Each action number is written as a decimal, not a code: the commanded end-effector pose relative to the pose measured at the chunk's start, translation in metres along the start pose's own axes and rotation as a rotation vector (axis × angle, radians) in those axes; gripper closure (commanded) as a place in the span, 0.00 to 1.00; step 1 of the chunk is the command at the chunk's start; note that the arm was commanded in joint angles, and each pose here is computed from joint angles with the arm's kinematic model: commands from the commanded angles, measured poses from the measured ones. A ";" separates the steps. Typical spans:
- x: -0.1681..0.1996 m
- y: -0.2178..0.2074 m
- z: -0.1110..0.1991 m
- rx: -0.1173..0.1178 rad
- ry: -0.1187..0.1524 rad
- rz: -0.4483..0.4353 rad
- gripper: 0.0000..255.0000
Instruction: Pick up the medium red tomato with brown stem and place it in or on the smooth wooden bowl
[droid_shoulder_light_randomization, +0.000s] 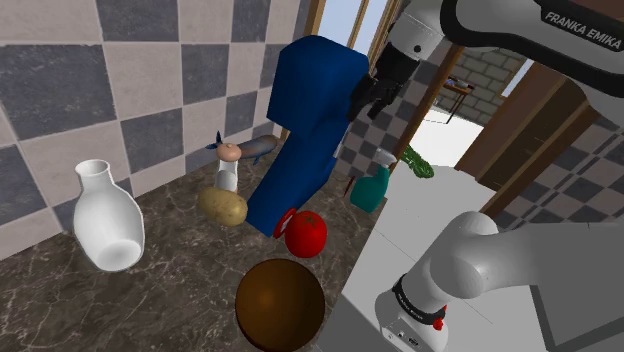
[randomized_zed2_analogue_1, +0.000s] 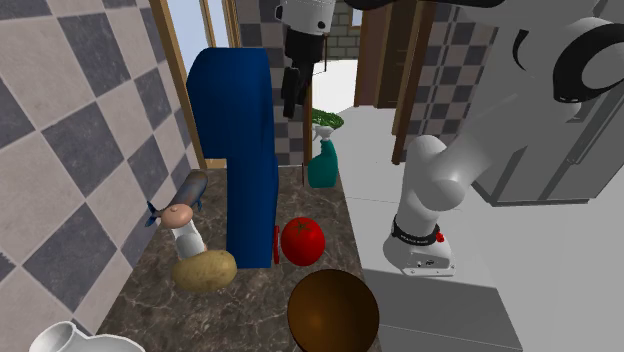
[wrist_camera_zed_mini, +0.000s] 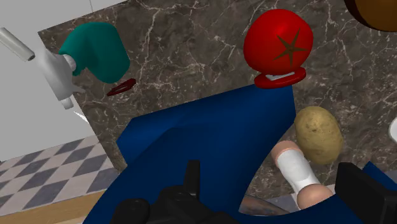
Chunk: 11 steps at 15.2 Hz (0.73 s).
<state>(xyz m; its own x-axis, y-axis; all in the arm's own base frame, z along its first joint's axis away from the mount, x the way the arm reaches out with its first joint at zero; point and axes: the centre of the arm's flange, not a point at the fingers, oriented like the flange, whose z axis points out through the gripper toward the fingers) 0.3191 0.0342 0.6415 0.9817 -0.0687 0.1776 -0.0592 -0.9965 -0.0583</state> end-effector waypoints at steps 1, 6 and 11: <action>0.000 0.000 0.000 0.000 0.000 0.000 0.00; -0.003 -0.034 0.057 -0.025 -0.077 -0.006 0.00; -0.011 -0.067 0.115 -0.051 -0.155 -0.012 0.00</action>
<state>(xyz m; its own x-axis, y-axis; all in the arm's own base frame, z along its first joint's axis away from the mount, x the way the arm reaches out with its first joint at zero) 0.3310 0.1009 0.5411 0.9978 -0.0534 0.0402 -0.0530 -0.9985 -0.0120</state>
